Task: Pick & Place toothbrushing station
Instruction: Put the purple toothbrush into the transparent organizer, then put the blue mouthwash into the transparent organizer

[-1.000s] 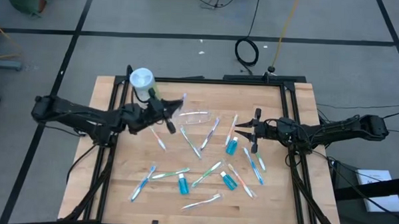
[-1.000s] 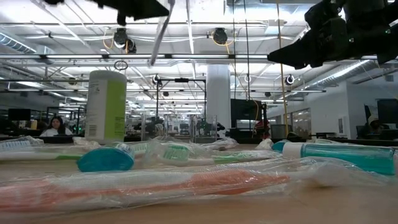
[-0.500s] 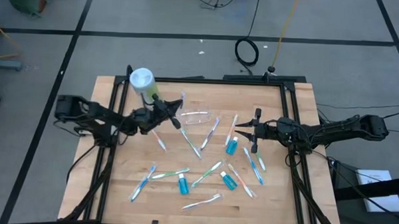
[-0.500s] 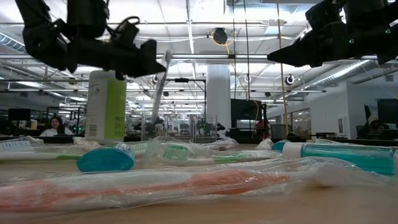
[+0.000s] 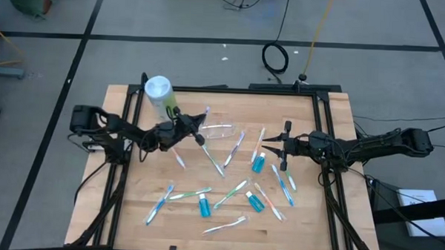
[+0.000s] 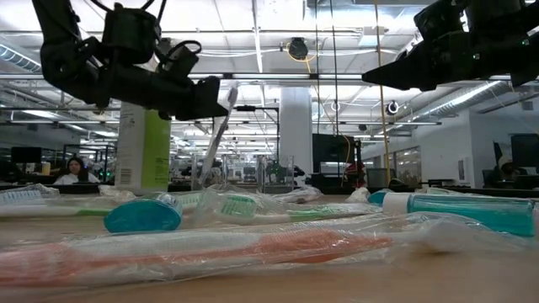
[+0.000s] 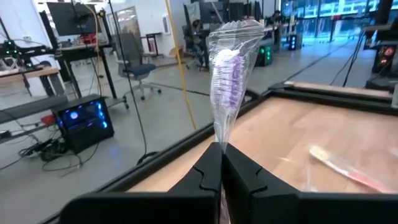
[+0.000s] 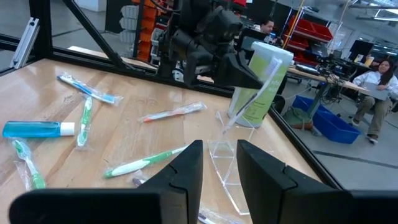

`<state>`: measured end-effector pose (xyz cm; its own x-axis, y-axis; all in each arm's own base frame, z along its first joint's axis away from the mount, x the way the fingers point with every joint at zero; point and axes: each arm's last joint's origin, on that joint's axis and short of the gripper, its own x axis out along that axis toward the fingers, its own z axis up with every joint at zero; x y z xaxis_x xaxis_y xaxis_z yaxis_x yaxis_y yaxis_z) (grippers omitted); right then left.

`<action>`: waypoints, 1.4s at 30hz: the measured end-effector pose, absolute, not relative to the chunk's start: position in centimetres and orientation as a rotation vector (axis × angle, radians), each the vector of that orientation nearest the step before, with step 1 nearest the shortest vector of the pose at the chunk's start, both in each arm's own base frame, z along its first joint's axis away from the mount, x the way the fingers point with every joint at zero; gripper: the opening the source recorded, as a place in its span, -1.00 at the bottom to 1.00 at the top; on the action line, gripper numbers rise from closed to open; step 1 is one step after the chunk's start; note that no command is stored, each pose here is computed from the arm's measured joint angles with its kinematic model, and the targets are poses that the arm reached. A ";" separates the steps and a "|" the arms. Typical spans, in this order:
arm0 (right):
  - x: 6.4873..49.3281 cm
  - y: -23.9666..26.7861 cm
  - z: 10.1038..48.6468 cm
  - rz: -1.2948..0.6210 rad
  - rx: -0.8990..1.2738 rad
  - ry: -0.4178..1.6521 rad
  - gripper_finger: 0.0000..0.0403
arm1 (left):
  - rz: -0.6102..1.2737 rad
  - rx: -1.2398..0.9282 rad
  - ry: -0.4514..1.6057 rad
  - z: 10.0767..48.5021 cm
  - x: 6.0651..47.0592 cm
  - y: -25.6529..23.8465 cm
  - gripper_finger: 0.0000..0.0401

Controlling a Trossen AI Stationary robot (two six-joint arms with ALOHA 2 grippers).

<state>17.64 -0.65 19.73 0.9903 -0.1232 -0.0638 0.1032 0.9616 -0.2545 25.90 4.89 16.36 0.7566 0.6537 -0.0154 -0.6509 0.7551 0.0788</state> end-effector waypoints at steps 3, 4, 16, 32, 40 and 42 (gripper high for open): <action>17.6 -0.7 19.7 -0.115 -0.252 0.079 -0.56 | 0.707 0.065 0.033 16.7 25.8 4.8 -0.93; 17.6 -0.7 19.7 -0.115 -0.252 0.079 -0.56 | 0.708 0.064 0.029 16.8 25.8 4.8 -0.91; 17.6 -0.7 19.7 -0.115 -0.252 0.080 -0.56 | 0.733 -0.011 0.076 17.3 25.1 4.7 -0.56; 17.6 -0.7 19.7 -0.115 -0.253 0.080 -0.56 | 0.622 0.053 0.033 22.1 22.3 2.1 -0.44; 17.6 -0.7 19.7 -0.114 -0.256 0.080 -0.56 | 0.423 0.077 0.073 22.7 21.3 0.3 -0.44; 17.6 -0.7 19.7 -0.115 -0.257 0.080 -0.56 | 0.350 0.068 0.080 22.6 21.4 -0.1 -0.44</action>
<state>17.64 -0.66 19.73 0.9903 -0.1234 -0.0639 0.1030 0.9605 -0.2584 21.38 -0.06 22.64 0.9362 0.3450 -0.0663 -0.3396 0.9371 0.0807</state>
